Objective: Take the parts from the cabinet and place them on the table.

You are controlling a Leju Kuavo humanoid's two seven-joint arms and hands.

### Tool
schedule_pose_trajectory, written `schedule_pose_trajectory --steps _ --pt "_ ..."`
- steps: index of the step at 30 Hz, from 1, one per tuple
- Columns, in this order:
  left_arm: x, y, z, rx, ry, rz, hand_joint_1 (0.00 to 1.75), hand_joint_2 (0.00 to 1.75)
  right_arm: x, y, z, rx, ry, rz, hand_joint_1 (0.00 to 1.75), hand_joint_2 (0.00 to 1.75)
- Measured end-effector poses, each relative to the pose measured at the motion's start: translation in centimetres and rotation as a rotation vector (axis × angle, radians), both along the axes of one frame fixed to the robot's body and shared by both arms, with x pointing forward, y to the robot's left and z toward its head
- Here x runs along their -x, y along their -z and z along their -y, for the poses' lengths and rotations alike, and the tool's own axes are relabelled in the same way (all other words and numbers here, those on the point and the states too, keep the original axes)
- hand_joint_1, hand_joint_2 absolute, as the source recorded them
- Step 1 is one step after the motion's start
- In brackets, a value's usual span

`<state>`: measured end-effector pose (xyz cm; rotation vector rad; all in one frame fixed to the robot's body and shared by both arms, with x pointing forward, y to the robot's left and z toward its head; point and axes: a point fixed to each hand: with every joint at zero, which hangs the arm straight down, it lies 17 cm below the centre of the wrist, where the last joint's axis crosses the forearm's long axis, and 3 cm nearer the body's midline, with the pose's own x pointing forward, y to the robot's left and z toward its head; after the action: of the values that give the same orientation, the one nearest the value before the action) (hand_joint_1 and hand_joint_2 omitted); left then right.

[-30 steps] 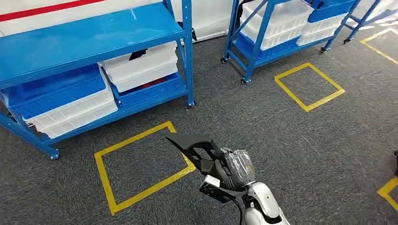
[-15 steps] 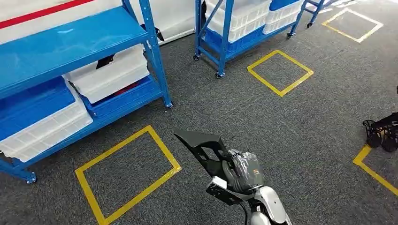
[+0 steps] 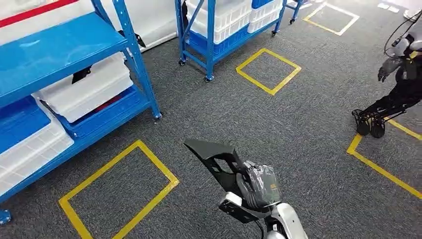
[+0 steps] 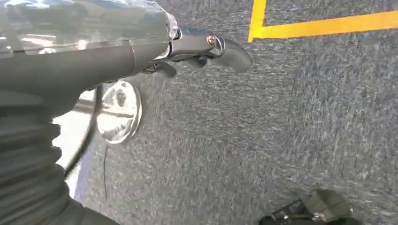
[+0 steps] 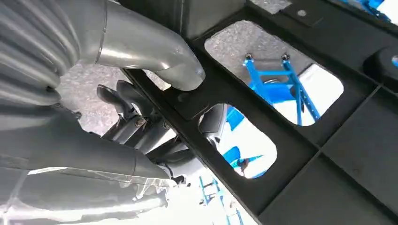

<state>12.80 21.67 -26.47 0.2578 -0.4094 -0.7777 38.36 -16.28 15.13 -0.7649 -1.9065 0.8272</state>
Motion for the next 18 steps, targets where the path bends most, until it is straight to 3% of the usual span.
schedule_pose_trajectory --steps 18 --pt "-0.51 -0.05 0.33 0.019 0.011 -0.010 0.00 1.75 -0.52 -0.41 0.16 -0.003 -0.011 0.010 1.75 1.75"
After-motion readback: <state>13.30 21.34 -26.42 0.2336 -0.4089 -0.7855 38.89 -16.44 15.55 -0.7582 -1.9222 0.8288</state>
